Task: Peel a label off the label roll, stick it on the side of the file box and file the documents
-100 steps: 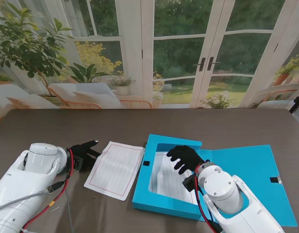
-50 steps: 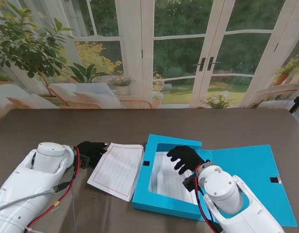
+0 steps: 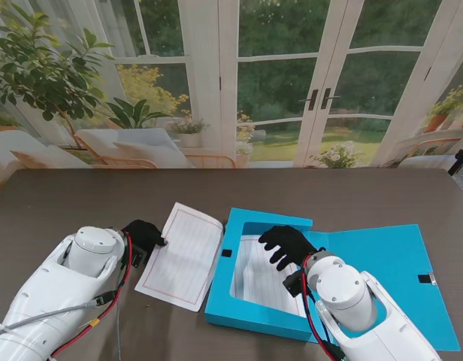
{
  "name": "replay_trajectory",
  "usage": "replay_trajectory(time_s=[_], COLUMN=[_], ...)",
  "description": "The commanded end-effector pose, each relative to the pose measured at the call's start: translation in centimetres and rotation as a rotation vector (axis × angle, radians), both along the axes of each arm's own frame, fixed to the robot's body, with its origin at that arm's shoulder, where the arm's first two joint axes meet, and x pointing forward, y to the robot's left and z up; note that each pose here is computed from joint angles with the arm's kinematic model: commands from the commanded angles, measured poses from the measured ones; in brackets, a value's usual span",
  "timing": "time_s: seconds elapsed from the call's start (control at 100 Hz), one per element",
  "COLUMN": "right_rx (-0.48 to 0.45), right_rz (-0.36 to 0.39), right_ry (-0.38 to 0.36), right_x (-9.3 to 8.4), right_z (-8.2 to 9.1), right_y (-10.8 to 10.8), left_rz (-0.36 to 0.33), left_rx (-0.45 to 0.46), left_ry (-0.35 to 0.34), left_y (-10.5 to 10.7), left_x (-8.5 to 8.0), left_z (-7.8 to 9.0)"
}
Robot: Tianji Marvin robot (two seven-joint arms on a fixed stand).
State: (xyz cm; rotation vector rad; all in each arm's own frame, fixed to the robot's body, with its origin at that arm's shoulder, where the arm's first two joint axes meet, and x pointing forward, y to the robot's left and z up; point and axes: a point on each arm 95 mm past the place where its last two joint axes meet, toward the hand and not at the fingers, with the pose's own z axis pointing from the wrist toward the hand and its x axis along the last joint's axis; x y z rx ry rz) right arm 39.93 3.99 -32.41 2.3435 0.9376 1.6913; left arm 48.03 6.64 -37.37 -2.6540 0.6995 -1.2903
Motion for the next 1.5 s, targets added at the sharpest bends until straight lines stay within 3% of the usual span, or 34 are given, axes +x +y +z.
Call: replay_trajectory(time_s=[0.0, 0.3, 0.69, 1.11, 1.38, 1.49], right_rx=[0.009, 0.01, 0.015, 0.015, 0.004, 0.038], right_rz=[0.013, 0.007, 0.009, 0.015, 0.098, 0.099], right_ry=[0.013, 0.016, 0.012, 0.001, -0.005, 0.016], right_x=[-0.2, -0.1, 0.1, 0.4, 0.6, 0.6], right_z=[-0.1, -0.1, -0.1, -0.1, -0.2, -0.1], right_y=[0.3, 0.2, 0.6, 1.1, 0.7, 0.7], left_rz=[-0.019, 0.064, 0.124, 0.044, -0.023, -0.045], left_rx=[-0.026, -0.171, -0.376, -0.541, -0.616, -0.648], left_ry=[0.031, -0.047, -0.205, -0.344, -0.379, -0.393], left_y=[-0.7, 0.0, 0.8, -2.0, -4.5, -5.7], left_x=[-0.7, -1.2, -2.2, -3.3, -4.0, -4.4], left_z=[-1.0, 0.3, 4.8, 10.5, 12.3, 13.1])
